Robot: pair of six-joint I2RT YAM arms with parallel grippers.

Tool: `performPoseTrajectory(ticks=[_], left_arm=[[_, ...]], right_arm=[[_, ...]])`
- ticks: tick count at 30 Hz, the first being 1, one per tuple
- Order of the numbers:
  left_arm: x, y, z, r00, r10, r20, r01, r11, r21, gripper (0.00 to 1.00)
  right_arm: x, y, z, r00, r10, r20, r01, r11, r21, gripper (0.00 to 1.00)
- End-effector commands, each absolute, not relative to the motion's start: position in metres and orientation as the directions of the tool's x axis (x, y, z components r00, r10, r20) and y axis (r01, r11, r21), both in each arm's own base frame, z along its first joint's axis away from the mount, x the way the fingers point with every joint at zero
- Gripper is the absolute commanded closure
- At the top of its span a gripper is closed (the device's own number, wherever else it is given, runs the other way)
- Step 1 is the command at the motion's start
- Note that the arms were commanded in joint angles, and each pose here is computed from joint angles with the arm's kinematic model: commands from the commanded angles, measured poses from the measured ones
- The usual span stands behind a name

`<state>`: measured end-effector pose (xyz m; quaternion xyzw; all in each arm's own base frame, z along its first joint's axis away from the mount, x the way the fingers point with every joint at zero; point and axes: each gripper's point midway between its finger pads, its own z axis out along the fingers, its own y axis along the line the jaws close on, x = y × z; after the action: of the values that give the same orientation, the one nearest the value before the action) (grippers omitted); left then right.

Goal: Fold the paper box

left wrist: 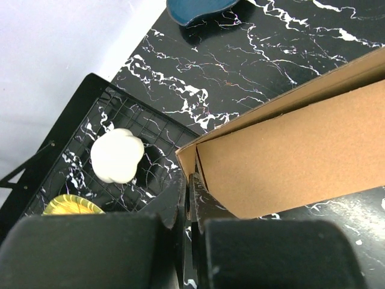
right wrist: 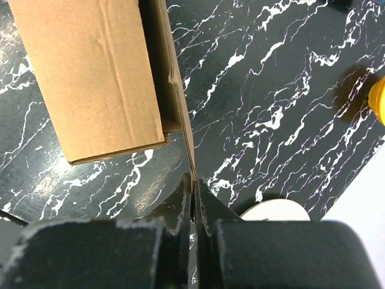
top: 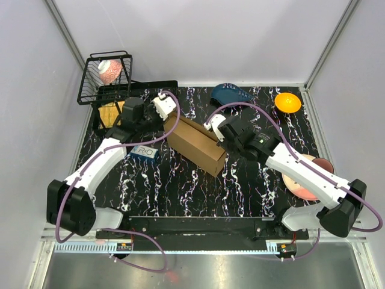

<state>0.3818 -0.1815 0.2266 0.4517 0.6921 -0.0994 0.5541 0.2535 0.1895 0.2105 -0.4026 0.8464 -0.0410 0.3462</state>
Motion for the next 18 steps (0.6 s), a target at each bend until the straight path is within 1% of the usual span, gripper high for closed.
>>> performPoseTrajectory(ticks=[1,8,11,14,18], left_arm=[[0.343,-0.218,0.237,-0.020,0.421,-0.907,0.799,0.552,0.239,1.00],[0.313,-0.228,0.216,-0.101,0.440,-0.892,0.785,0.586,0.200,1.00],[0.310,-0.230,0.210,-0.177,0.435,-0.883,0.770,0.620,0.151,1.00],[0.304,-0.230,0.201,-0.260,0.436,-0.862,0.757,0.646,0.098,1.00],[0.291,-0.236,0.199,-0.270,0.445,-0.854,0.755,0.648,0.099,1.00]], right_arm=[[0.275,0.233,0.255,-0.393,-0.542,-0.743,-0.614,0.756,-0.227,1.00],[0.273,0.241,0.252,-0.439,-0.477,-0.761,-0.599,0.787,-0.147,1.00],[0.275,0.244,0.251,-0.475,-0.437,-0.764,-0.578,0.809,-0.103,1.00],[0.279,0.248,0.254,-0.529,-0.354,-0.771,-0.536,0.844,-0.021,1.00],[0.282,0.251,0.262,-0.583,-0.274,-0.765,-0.491,0.869,0.063,1.00]])
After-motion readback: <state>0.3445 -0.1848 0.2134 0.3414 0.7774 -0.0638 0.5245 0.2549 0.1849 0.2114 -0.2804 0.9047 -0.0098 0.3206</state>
